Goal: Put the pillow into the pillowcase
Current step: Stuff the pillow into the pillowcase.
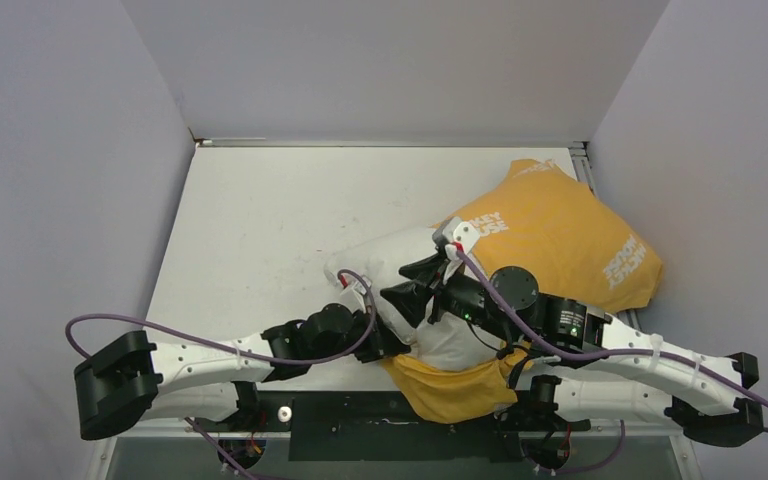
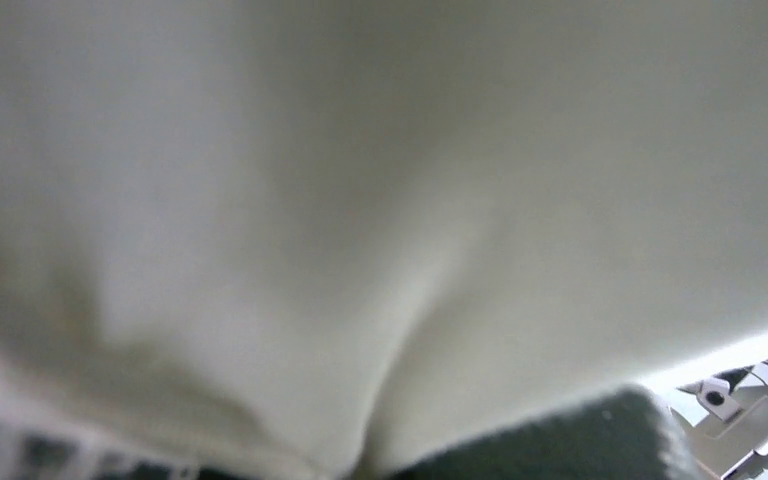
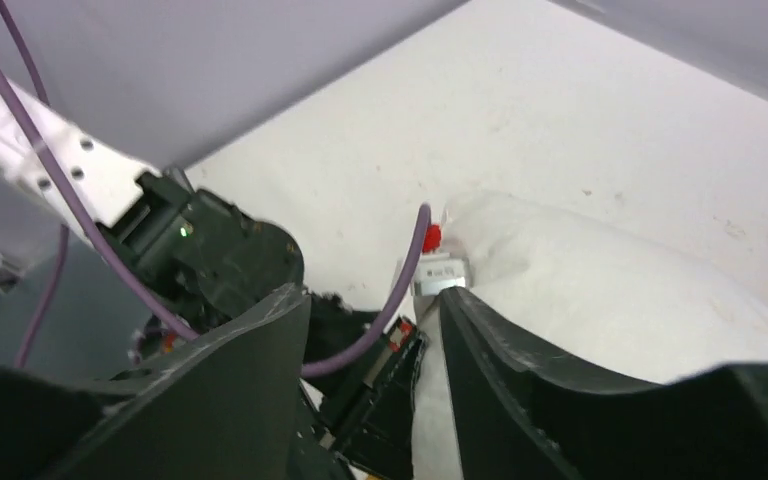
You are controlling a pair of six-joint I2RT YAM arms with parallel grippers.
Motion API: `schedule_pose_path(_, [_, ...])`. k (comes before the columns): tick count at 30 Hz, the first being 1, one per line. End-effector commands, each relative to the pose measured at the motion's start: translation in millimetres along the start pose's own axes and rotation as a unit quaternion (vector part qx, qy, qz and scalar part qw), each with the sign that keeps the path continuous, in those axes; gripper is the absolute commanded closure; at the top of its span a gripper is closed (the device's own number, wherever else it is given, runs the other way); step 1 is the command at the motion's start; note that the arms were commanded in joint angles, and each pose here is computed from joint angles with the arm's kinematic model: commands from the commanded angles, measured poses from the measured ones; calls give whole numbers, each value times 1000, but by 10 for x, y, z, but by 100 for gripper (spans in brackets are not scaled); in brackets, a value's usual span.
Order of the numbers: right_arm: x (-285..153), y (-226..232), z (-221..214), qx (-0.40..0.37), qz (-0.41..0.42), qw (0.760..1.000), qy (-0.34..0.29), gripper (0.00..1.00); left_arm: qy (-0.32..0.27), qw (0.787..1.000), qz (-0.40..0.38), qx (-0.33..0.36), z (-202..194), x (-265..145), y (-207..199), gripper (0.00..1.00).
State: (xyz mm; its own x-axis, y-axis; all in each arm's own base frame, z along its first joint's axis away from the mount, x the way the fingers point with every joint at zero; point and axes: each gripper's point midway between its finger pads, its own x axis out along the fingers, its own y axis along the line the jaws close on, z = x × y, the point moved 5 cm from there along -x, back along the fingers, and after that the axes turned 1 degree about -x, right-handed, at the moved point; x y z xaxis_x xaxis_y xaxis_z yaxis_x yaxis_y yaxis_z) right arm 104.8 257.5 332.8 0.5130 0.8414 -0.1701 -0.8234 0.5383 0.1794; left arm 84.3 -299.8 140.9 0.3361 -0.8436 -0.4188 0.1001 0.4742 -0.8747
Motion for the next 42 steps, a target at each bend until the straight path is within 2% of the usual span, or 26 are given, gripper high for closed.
schedule_pose_path(1, [314, -64, 191, -24, -43, 999, -2, 58, -39, 999, 6, 5, 90, -122, -7, 100])
schedule_pose_path(3, [561, -174, 124, -11, -55, 998, 33, 67, -52, 998, 19, 0, 108, -157, 62, 100])
schedule_pose_path(6, [911, -358, -45, 43, -28, 996, 78, 75, -71, 997, 28, -11, 136, -206, 146, 100])
schedule_pose_path(9, [1138, -480, -241, 70, -39, 991, 111, 83, -90, 995, 29, -22, 168, -273, 196, 100])
schedule_pose_path(13, [1330, -711, -570, 108, -74, 978, 164, 88, -119, 992, 33, -35, 222, -370, 269, 100])
schedule_pose_path(17, [1474, -815, -880, 94, -88, 965, 227, 92, -147, 988, 37, -40, 295, -465, 327, 100])
schedule_pose_path(19, [1490, -997, -1080, 65, -147, 946, 283, 95, -162, 984, 51, -45, 351, -510, 385, 100])
schedule_pose_path(24, [1134, -1699, -1367, 3, -331, 872, 360, 95, -180, 979, 78, -58, 468, -618, 516, 100])
schedule_pose_path(29, [621, -2398, -1546, 19, -426, 803, 416, 95, -194, 973, 107, -61, 606, -742, 647, 100])
schedule_pose_path(34, [238, -2693, -1439, 28, -473, 779, 411, 95, -220, 958, 179, -43, 770, -908, 793, 100])
schedule_pose_path(38, [167, -2663, -1363, 25, -475, 777, 413, 95, -242, 937, 249, -32, 924, -985, 857, 100])
schedule_pose_path(42, [79, -2681, -1403, 27, -488, 766, 417, 95, -225, 926, 304, -9, 1009, -957, 892, 100])
